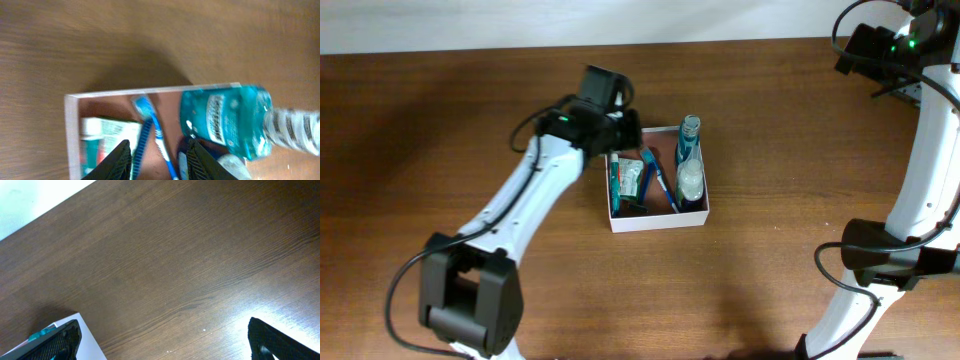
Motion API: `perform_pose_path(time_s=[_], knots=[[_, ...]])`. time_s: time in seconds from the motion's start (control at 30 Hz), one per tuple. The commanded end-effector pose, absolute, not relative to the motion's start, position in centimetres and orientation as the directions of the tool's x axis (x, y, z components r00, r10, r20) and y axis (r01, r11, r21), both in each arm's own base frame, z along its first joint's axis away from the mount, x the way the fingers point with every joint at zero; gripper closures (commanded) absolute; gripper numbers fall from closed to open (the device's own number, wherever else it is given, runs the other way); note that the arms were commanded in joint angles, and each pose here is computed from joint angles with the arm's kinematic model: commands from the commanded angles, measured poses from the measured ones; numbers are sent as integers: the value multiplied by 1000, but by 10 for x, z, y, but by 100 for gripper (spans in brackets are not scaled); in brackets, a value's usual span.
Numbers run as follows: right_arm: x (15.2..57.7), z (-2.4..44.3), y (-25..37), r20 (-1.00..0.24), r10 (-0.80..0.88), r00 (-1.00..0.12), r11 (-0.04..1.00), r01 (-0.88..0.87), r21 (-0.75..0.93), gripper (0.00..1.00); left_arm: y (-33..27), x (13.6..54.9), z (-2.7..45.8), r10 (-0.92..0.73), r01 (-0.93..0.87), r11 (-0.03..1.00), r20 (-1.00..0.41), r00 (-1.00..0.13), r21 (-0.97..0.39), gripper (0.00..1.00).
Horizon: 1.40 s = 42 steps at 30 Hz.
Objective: Pack container
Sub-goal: 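Open the left gripper to drop the tube and withdraw left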
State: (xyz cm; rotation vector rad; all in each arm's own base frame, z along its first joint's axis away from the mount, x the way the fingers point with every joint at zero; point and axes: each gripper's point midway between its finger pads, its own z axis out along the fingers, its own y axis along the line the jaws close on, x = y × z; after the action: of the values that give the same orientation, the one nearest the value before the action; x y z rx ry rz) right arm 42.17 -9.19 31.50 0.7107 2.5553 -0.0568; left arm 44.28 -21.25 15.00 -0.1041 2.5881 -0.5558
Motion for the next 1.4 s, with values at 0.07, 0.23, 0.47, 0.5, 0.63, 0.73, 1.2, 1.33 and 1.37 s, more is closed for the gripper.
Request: perform_pose_path(time_s=[0.07,0.23,0.47,0.5,0.63,0.73,1.2,1.33,1.37], knots=[[417,321,-94,-474,480,-738,859,504,85,1,-138,464,171,-304,-114,915,-475,-826,-386,64],[417,321,-94,-474,480,-738,859,504,85,2,-68,468,162,-408,-274,902,-448,-795,-335,63],[417,321,-94,-474,480,-738,859,504,85,2,-10,461,154,-501,-404,864,-415,-760,-302,1],[417,321,-94,-474,480,-738,859,504,85,2,-5,459,153,-508,-416,859,-407,-759,-297,1],[417,321,-94,-474,480,-738,859,504,85,1,5,457,152,-525,-439,850,-398,-752,-292,1],[417,321,-94,-474,480,-738,859,504,86,2,6,457,152,-525,-439,850,-398,-752,-292,1],[417,321,-94,-474,480,-738,859,504,86,1,6,457,152,-525,-439,850,-398,-752,-292,1],[417,321,-94,-474,480,-738,859,504,85,2,6,457,152,-525,-439,850,-398,-752,-292,1],[417,321,-94,-474,480,-738,859,504,85,2,6,457,152,-525,-439,850,-398,-752,-292,1]])
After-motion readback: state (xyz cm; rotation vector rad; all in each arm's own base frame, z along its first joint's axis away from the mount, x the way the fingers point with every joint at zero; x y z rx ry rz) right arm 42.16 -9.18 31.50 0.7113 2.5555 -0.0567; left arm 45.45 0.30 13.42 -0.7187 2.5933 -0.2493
